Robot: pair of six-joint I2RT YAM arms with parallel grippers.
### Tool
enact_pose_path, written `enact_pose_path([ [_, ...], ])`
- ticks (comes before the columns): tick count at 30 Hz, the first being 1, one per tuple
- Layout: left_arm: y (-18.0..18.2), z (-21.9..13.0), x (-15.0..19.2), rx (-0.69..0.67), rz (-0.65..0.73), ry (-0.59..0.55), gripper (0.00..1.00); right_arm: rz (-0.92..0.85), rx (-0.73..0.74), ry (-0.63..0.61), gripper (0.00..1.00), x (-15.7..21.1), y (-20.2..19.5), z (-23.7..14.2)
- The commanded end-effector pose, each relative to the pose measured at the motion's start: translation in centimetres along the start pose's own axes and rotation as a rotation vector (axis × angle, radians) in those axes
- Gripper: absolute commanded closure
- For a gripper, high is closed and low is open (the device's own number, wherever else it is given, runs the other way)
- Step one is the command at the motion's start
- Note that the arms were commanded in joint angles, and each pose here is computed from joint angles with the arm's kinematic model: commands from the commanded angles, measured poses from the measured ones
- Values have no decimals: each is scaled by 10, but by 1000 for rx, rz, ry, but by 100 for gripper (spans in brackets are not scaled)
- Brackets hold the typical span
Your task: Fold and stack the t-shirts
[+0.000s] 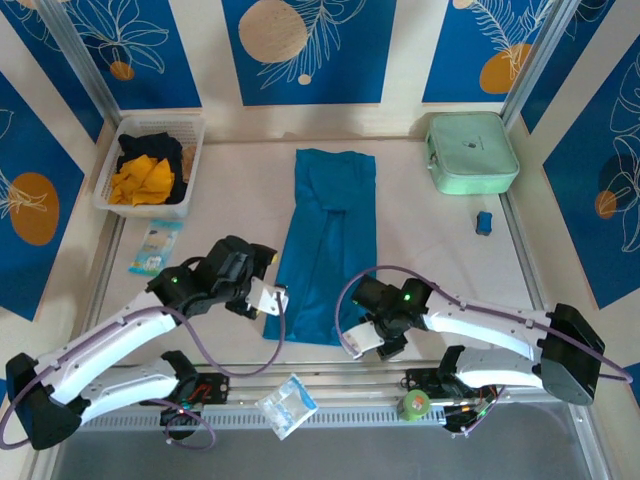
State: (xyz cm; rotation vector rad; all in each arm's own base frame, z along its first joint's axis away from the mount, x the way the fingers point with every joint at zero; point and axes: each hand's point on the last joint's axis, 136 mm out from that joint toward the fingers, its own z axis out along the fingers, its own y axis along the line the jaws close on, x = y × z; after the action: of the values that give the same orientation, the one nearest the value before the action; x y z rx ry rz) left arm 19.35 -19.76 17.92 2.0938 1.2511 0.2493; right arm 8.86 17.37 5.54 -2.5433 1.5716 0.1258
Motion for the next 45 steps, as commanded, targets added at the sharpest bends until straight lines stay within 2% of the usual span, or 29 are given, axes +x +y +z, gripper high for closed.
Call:
enact_pose_path([
  [1, -27, 1, 5, 73, 47, 9, 1, -10, 8, 23, 43, 1, -2, 7],
  [10, -58, 7, 7, 128, 44, -18, 1, 7, -30, 61, 48, -1, -5, 31],
  [17, -82, 18, 2, 202, 70, -49, 1, 31, -39, 100, 59, 4, -8, 46],
  [20, -92, 21, -2, 239, 87, -62, 6, 45, -39, 123, 65, 10, -6, 52],
  [27, -122, 30, -11, 347, 154, -73, 24, 75, -28, 160, 86, 25, -5, 52],
  [35, -142, 43, -28, 435, 254, -85, 37, 105, -8, 158, 99, 32, -8, 44],
  [38, -150, 47, -26, 468, 278, -78, 38, 115, -16, 160, 100, 33, -7, 43],
  [45, -146, 67, -29, 439, 258, -73, 38, 142, -50, 154, 100, 31, -4, 45],
])
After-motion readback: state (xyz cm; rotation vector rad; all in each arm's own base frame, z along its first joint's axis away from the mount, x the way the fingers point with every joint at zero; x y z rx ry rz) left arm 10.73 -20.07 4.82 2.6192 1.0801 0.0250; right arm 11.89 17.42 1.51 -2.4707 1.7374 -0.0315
